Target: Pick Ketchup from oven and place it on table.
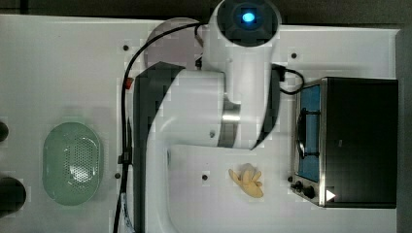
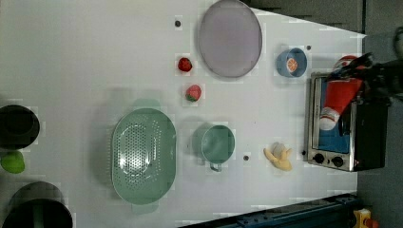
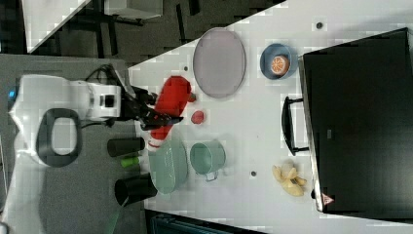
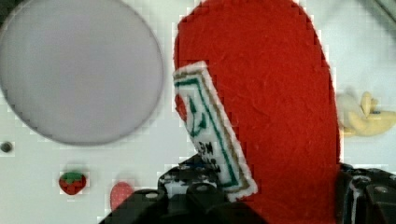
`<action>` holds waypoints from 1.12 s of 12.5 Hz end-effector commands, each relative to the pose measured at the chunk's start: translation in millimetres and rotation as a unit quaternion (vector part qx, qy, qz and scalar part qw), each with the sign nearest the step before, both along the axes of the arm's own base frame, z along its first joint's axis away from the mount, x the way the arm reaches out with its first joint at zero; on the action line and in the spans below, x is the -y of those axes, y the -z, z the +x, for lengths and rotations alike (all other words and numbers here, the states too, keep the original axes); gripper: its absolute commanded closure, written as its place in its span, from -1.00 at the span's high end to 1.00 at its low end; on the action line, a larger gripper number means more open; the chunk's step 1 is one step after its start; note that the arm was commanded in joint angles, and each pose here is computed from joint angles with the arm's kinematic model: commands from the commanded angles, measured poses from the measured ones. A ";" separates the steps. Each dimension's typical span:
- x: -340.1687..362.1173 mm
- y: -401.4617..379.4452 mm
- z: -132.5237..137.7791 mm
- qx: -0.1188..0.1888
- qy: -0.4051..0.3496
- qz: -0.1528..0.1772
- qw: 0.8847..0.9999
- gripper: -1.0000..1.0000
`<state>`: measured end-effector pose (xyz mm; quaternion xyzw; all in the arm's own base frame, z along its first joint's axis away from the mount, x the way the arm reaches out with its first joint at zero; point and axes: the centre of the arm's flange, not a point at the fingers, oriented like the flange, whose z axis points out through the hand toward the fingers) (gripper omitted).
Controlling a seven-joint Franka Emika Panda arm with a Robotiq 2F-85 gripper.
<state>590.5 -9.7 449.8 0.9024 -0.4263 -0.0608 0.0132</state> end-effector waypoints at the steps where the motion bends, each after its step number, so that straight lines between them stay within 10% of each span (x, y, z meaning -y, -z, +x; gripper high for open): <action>1: -12.5 45.3 -11.5 0.007 -0.007 -0.002 1.000 0.27; 11: 8.9 229.7 -53.1 -0.030 0.011 -0.034 0.999 0.27; 14: 10.5 257.1 -57.1 -0.035 0.011 -0.042 0.998 0.75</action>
